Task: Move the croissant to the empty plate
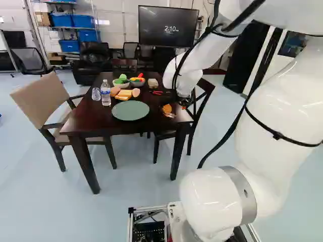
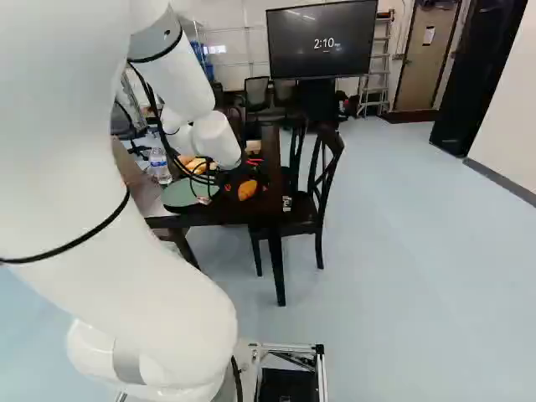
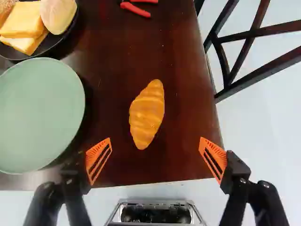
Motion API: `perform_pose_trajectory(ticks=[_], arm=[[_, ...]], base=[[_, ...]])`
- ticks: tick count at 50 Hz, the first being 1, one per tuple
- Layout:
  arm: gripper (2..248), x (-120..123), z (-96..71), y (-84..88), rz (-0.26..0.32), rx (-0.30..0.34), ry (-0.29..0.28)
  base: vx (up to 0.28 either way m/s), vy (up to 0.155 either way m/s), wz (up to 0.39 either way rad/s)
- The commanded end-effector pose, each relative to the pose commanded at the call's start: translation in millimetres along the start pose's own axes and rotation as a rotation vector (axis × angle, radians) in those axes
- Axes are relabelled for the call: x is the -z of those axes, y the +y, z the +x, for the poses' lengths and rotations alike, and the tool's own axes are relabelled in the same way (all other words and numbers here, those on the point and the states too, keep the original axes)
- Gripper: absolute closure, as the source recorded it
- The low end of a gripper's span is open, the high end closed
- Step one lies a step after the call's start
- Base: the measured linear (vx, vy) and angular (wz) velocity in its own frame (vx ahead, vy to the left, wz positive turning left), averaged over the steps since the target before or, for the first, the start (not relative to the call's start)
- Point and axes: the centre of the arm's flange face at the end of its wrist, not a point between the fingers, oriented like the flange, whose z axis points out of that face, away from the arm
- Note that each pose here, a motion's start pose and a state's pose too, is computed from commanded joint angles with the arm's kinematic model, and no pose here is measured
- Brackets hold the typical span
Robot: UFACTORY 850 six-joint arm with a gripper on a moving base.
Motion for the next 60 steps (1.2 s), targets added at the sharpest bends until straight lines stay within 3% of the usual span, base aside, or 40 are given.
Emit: perform_pose_trajectory(ticks=[19,44,60], arm=[[3,6.7,20.3,0.4,0.000,-0.001,-0.131],[3,12.5,50.2,1.0,-0.001,-0.002,-0.261],[3,-4.0,76.7,1.5,-0.001,-0.003,-0.255]], base=[[0.000,0.000,0.000],[0.000,0.000,0.000],[0.000,0.000,0.000]])
